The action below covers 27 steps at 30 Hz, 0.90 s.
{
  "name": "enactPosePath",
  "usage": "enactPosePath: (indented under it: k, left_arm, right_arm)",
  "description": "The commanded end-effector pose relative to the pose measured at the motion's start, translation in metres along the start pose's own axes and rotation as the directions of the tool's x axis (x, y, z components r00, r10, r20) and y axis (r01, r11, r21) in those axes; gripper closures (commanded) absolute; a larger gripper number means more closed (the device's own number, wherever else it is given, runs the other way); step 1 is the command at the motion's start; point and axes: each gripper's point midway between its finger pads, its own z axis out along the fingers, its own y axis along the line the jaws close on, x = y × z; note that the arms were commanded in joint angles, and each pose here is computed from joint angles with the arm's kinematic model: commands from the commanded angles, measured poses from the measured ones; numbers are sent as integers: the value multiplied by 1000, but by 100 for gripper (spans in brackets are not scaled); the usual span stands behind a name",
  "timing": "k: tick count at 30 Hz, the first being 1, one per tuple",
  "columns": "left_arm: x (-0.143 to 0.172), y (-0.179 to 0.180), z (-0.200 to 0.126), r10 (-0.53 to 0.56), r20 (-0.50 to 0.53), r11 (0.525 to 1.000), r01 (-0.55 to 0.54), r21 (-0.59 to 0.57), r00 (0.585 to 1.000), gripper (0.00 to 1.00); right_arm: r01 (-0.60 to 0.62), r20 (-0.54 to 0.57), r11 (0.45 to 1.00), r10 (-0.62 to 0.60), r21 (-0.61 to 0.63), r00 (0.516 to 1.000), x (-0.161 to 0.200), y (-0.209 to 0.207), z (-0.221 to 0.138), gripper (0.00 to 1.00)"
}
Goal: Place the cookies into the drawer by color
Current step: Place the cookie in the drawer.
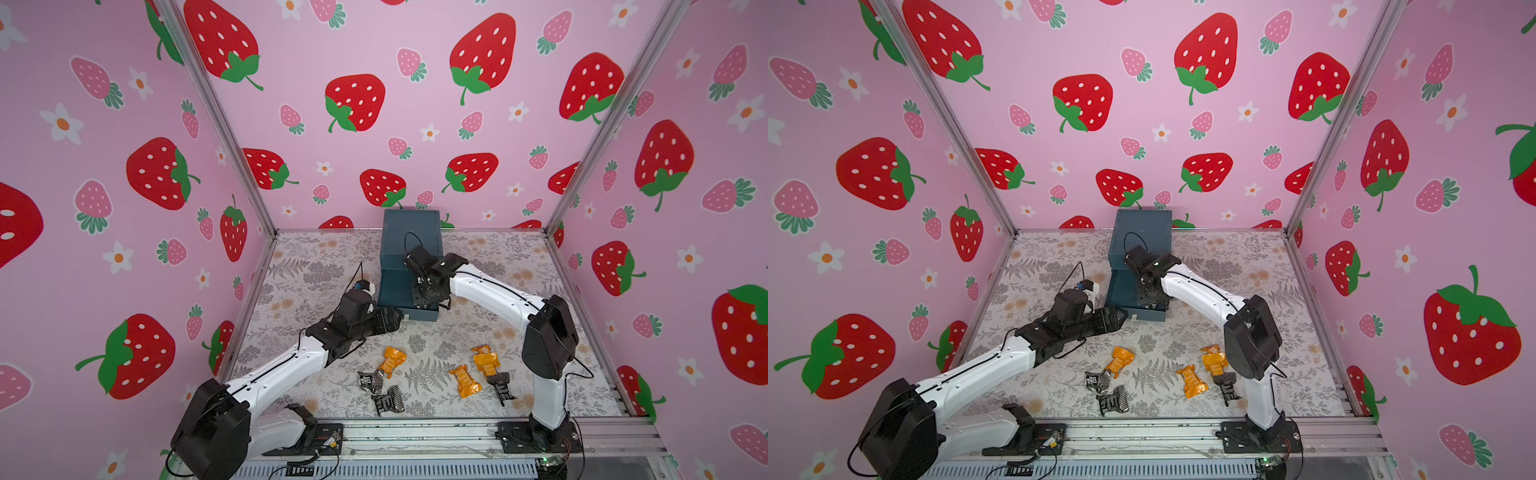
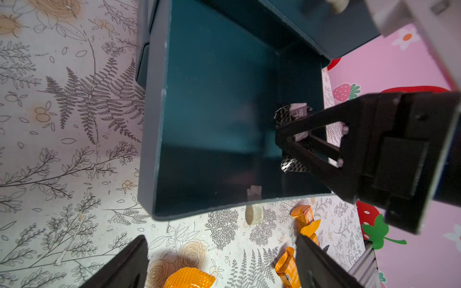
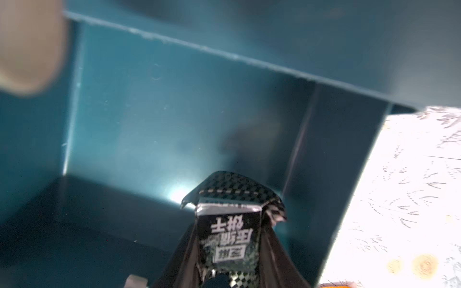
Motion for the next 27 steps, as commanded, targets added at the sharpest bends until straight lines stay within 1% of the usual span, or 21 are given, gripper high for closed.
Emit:
enactPosePath:
  k: [1, 4, 6, 8, 9, 13, 15, 18, 24, 27]
  left_arm:
    - [-16, -12, -10, 22, 53, 1000, -23, 17, 998, 5]
    - [-18, -13, -15, 27, 62, 999, -28, 19, 998, 5]
    - [-18, -14, -17, 23, 62, 999, -24, 21, 998, 5]
    - [-17, -15, -18, 24, 63, 999, -25, 21, 998, 4]
    - [-17, -15, -18, 23, 64, 999, -24, 21, 998, 4]
    - [-15, -12, -18, 23, 52, 1000, -23, 5, 998, 4]
    - [-16, -14, -20, 24, 53, 1000, -24, 9, 998, 4]
    - [-17, -15, -24, 24, 63, 1000, -25, 17, 998, 4]
    - [-20, -10, -46, 39, 85, 999, -36, -37, 996, 5]
    - [-20, -12, -61, 43, 84, 998, -39, -48, 996, 6]
  right_arm:
    - [-17, 26, 997, 15, 77, 1000, -9, -13, 5, 67]
    - [-5, -4, 996, 6, 92, 1000, -7, -13, 12, 65]
    - [1, -10, 995, 0, 102, 1000, -7, -13, 15, 61]
    - [2, -11, 995, -1, 98, 1000, -7, -12, 17, 59]
    - [1, -15, 996, 0, 90, 1000, -7, -11, 16, 59]
    - [-8, -9, 998, 9, 69, 1000, -10, -9, 13, 50]
    - [-9, -5, 998, 10, 67, 1000, -11, -8, 10, 49]
    - [-12, 15, 999, 11, 49, 1000, -14, -9, -2, 42]
    - [-24, 100, 997, 31, -70, 995, -22, -5, -43, 38]
    - [-7, 114, 993, 20, -115, 993, -19, -6, -61, 37]
